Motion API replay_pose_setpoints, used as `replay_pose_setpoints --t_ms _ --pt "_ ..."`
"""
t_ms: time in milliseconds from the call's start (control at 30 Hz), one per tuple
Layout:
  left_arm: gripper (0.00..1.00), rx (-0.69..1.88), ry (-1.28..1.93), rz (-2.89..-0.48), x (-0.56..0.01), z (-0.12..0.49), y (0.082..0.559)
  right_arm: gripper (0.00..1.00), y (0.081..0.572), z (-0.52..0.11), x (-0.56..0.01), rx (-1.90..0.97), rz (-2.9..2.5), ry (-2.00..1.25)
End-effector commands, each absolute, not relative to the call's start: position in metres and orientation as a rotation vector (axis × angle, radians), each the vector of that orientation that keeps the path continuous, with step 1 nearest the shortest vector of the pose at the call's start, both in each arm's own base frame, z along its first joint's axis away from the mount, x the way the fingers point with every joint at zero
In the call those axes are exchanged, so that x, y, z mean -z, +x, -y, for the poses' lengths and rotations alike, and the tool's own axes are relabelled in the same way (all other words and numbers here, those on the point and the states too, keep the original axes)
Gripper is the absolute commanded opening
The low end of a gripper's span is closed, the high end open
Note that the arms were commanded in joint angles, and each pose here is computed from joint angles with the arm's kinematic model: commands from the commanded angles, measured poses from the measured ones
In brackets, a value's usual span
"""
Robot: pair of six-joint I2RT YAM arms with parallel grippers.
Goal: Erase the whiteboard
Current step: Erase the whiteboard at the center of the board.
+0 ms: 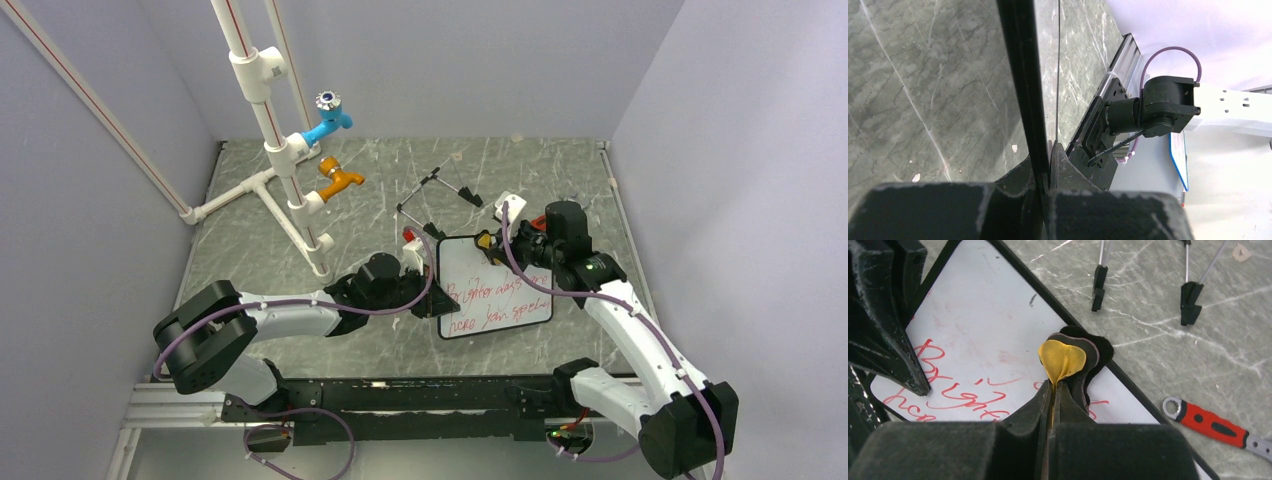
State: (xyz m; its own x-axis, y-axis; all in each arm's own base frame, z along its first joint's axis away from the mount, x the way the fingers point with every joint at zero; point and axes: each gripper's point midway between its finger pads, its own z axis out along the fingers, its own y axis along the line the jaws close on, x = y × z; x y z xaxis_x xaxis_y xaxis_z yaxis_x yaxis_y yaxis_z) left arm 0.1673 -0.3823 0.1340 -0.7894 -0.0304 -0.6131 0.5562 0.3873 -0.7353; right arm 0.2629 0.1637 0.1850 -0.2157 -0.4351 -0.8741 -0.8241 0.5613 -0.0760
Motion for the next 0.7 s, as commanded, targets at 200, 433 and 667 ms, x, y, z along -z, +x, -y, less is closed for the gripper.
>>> replay_pose_setpoints --t_ms 200,433,667 --pt "0.0 1.532 0.657 -1.91 -0.171 0.397 0.141 0.0 0.19 -0.209 -0.151 -0.822 -1.691 -1.511" --pt "0.0 1.555 0.666 -1.9 -0.172 0.399 0.14 0.0 0.282 -0.161 -0.177 -0.371 -1.857 -1.013" --pt "0.0 1.562 0.655 -1.91 -0.17 0.399 0.141 0.0 0.231 -0.182 -0.164 -0.65 -1.755 -1.291"
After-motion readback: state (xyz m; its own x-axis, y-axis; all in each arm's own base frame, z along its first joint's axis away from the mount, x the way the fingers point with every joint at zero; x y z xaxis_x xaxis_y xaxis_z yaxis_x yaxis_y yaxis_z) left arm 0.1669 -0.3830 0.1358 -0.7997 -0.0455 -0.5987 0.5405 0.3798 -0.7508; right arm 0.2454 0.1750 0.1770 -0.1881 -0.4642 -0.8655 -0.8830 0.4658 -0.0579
